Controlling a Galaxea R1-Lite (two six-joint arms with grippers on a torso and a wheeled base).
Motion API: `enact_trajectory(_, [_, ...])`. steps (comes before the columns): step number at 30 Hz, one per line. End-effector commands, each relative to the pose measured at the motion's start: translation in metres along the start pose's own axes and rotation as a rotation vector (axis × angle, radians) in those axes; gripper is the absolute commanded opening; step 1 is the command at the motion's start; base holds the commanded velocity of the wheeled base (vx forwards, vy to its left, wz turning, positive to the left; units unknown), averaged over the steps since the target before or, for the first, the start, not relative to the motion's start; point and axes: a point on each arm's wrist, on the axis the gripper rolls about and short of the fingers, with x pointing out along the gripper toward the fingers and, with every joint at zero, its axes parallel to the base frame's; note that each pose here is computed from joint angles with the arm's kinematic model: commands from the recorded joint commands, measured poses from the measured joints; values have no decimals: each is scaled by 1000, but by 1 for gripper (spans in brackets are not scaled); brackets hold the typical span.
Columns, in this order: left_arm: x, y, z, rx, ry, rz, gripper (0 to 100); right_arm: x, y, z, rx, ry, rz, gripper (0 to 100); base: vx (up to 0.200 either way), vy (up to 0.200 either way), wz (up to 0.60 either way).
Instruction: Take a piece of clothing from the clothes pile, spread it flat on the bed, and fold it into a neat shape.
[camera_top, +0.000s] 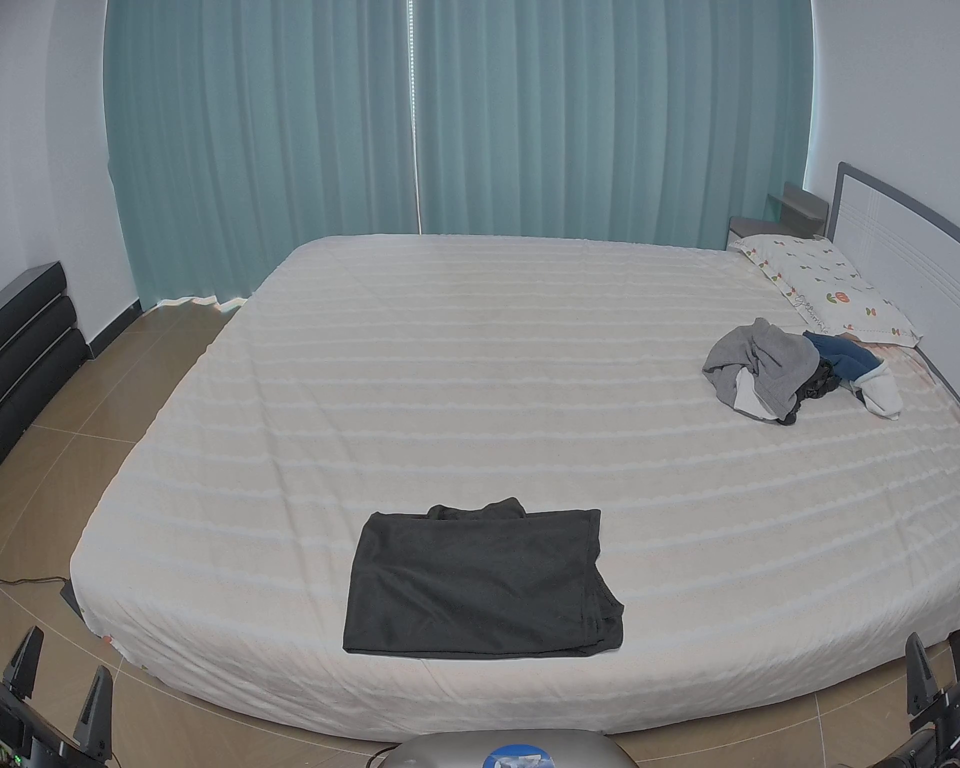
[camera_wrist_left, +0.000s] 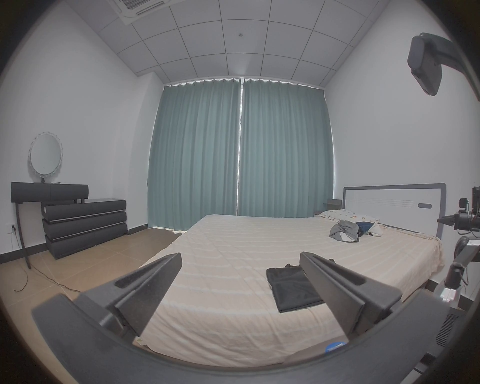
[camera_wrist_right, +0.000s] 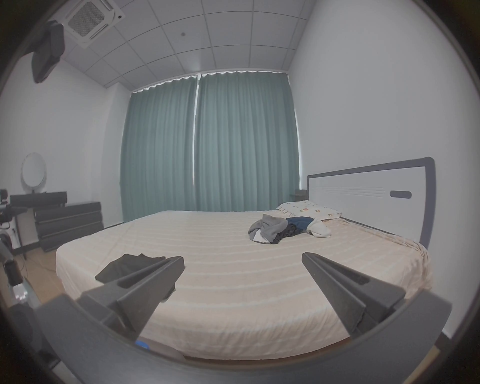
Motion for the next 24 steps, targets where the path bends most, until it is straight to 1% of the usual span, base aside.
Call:
enact_trajectory(1, [1,0,-5,2,22,2,100,0,1,-6,-38,14,35,100,0,0,0])
enact_trajectory(3, [1,0,-5,-8,20,4,100,0,2,-6,-74,14,78,100,0,0,0])
enact_trajectory(4, [1,0,-5,-10,19,4,100,0,2,-6,-76,18,88,100,0,0,0])
enact_trajectory(6, [1,0,-5,-30,18,11,100,0,2,-11,-67,63,89,100,0,0,0])
enact_trajectory(7, [1,0,-5,-30,18,11,100,0,2,-11,-67,63,89,100,0,0,0])
enact_trajectory(8, [1,1,-4,-30,15,14,100,0,2,-11,-35,87,86,100,0,0,0])
enact_trajectory(10, [1,0,-4,-27,15,8,100,0,2,-11,-25,86,78,100,0,0,0])
enact_trajectory(11, [1,0,-5,-29,22,-24,100,-1,2,-10,-14,79,75,100,0,0,0])
enact_trajectory(12, [1,-1,-4,-32,21,-35,100,-1,2,-11,-14,79,73,100,0,0,0])
enact_trajectory(13, [1,-2,-3,-41,34,-89,100,-1,1,-10,-13,78,70,100,0,0,0])
enact_trajectory(14, [1,-2,-3,-47,46,-108,100,-1,1,-10,-14,78,67,100,0,0,0])
enact_trajectory(15, [2,-2,-3,-50,57,-86,100,-1,1,-11,-23,79,69,100,0,0,0])
enact_trajectory(17, [3,0,-3,-34,78,37,100,-1,2,-10,-35,77,74,100,0,0,0])
enact_trajectory(18, [3,1,-3,-23,76,77,100,-1,2,-11,-45,78,77,100,0,0,0])
enact_trajectory(20, [3,1,-3,-23,76,77,100,-1,2,-11,-45,78,77,100,0,0,0])
enact_trajectory(21, [2,2,-10,16,82,88,100,-1,2,-10,-43,76,80,100,0,0,0])
enact_trajectory(23, [0,2,-10,36,62,47,100,-1,2,-11,-43,76,82,100,0,0,0])
enact_trajectory(24, [0,2,-10,36,62,43,100,-1,2,-11,-43,76,82,100,0,0,0])
